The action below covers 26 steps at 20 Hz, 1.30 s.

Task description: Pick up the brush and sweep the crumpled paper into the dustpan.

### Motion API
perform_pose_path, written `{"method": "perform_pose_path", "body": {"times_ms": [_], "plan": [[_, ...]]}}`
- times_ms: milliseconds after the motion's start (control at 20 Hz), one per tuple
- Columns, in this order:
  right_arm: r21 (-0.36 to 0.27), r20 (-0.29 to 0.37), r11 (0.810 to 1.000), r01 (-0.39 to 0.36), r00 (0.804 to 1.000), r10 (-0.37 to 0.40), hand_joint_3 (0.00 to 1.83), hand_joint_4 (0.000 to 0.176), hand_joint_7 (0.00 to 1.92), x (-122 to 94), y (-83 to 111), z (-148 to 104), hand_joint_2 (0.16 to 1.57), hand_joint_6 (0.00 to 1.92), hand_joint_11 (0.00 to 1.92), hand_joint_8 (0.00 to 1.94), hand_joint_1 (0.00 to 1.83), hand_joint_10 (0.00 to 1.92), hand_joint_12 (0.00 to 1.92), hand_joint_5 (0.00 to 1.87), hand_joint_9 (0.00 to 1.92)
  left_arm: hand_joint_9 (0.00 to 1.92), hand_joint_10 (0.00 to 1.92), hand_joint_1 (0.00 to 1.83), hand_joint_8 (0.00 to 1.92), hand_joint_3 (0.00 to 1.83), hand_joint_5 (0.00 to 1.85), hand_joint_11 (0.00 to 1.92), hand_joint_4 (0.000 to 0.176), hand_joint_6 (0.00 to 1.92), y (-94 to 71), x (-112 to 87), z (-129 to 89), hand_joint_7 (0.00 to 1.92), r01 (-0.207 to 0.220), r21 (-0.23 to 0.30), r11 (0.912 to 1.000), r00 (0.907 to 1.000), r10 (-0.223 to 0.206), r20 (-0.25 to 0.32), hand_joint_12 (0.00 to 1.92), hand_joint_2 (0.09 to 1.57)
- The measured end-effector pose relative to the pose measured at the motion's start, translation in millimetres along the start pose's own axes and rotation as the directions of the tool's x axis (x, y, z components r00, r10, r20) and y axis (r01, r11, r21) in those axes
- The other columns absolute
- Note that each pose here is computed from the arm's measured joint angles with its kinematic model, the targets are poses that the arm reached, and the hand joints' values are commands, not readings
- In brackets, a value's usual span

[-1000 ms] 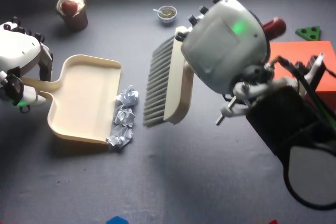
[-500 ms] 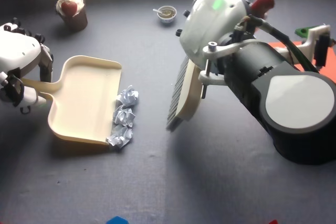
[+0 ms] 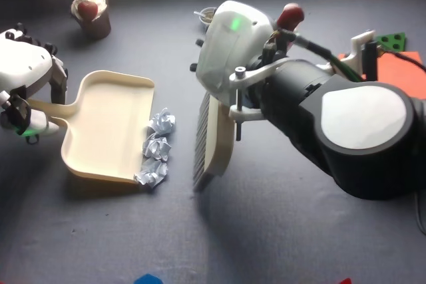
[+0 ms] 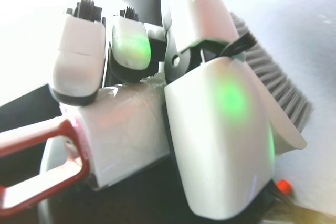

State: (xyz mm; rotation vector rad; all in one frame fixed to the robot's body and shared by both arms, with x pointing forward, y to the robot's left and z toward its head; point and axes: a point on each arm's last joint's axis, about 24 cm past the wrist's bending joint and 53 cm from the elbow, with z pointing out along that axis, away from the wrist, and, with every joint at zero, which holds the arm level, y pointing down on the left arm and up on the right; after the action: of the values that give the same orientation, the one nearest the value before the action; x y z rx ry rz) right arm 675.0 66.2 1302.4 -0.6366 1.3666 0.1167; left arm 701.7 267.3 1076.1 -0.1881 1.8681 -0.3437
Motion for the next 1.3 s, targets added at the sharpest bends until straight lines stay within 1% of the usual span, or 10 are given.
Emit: {"method": "perform_pose_path", "body": {"times_ms": [150,250,400,550,650,800,850,950,1100,1300], "plan": [[-0.004,0.011,1.000,0.011,1.000,-0.011,0.00,0.083,0.98,-3.1,6.5,9.8,1.19,1.92,1.61,1.94,1.46,1.92,1.92,0.92,1.39,0.42,0.00,1.10,0.00,0.00,1.04,0.00,0.000,0.88,-1.3,4.8,0.4,0.51,-0.001,0.003,1.0000,0.9999,0.001,-0.012,0.85,1.09],[-0.013,0.011,1.000,0.008,1.000,-0.008,0.00,0.085,0.99,-0.6,15.0,14.4,1.19,1.92,1.62,1.94,1.48,1.92,1.92,0.91,1.40,0.40,0.00,1.12,0.00,0.00,1.04,0.00,0.000,0.89,-0.7,6.1,0.3,0.49,0.000,0.001,1.0000,0.9999,0.000,-0.016,0.78,1.09],[-0.030,0.028,1.000,0.006,1.000,-0.005,0.00,0.075,0.97,-4.7,28.4,19.0,1.18,1.92,1.63,1.94,1.49,1.92,1.92,0.92,1.41,0.43,0.01,1.13,0.00,0.00,1.07,0.00,0.000,0.83,-0.8,6.9,0.3,0.50,-0.001,0.001,1.0000,0.9998,0.001,-0.019,0.83,1.08],[-0.039,0.053,0.999,0.007,0.999,-0.005,0.00,0.076,0.98,-5.2,38.3,24.5,1.18,1.92,1.62,1.94,1.48,1.92,1.92,0.92,1.41,0.42,0.00,1.13,0.01,0.00,1.06,0.00,0.000,0.84,-0.6,8.6,1.7,0.50,-0.001,0.001,1.0000,0.9997,0.001,-0.023,0.79,1.08],[-0.035,0.075,0.999,-0.005,0.997,0.007,0.00,0.078,0.99,-8.0,41.5,29.6,1.18,1.92,1.63,1.94,1.49,1.92,1.92,0.93,1.40,0.41,0.00,1.11,0.00,0.00,1.05,0.00,0.000,0.86,-0.7,10.0,1.6,0.49,-0.001,0.001,1.0000,0.9996,0.001,-0.028,0.76,1.09],[-0.009,0.116,1.000,-0.008,0.993,0.009,0.00,0.092,0.99,-15.0,40.4,37.3,1.17,1.92,1.62,1.94,1.50,1.92,1.92,0.96,1.38,0.39,0.00,1.12,0.00,0.00,1.04,0.00,0.000,0.88,-0.9,9.9,1.6,0.49,-0.001,0.001,1.0000,0.9996,0.001,-0.028,0.79,1.09],[-0.004,0.126,1.000,-0.023,0.992,0.024,0.00,0.094,0.99,-17.3,39.6,38.0,1.16,1.92,1.62,1.94,1.51,1.92,1.92,0.96,1.38,0.42,0.01,1.12,0.00,0.00,1.07,0.00,0.000,0.84,-0.8,9.8,1.6,0.50,-0.002,0.001,1.0000,0.9996,0.002,-0.027,0.88,1.08],[-0.008,0.164,1.000,-0.028,0.986,0.029,0.00,0.095,1.00,-21.9,42.0,37.0,1.16,1.92,1.62,1.94,1.51,1.92,1.92,0.96,1.38,0.43,0.01,1.12,0.00,0.00,1.07,0.00,0.000,0.83,-0.8,10.0,1.6,0.50,-0.004,0.001,1.0000,0.9996,0.004,-0.028,0.91,1.08],[-0.028,0.210,0.998,-0.051,0.976,0.055,0.00,0.094,1.00,-29.3,48.4,33.9,1.17,1.92,1.64,1.94,1.49,1.92,1.92,0.97,1.40,0.39,0.00,1.11,0.00,0.00,1.07,0.00,0.000,0.84,-0.7,9.5,1.6,0.49,-0.004,0.001,1.0000,0.9997,0.004,-0.026,0.81,1.08],[-0.041,0.232,0.996,-0.074,0.969,0.082,0.00,0.094,1.02,-36.0,54.7,34.0,1.16,1.92,1.62,1.94,1.50,1.92,1.92,0.97,1.38,0.40,0.00,1.10,0.00,0.00,1.05,0.00,0.000,0.87,-0.6,9.4,1.6,0.48,-0.004,0.001,1.0000,0.9997,0.004,-0.026,0.82,1.09]]}}
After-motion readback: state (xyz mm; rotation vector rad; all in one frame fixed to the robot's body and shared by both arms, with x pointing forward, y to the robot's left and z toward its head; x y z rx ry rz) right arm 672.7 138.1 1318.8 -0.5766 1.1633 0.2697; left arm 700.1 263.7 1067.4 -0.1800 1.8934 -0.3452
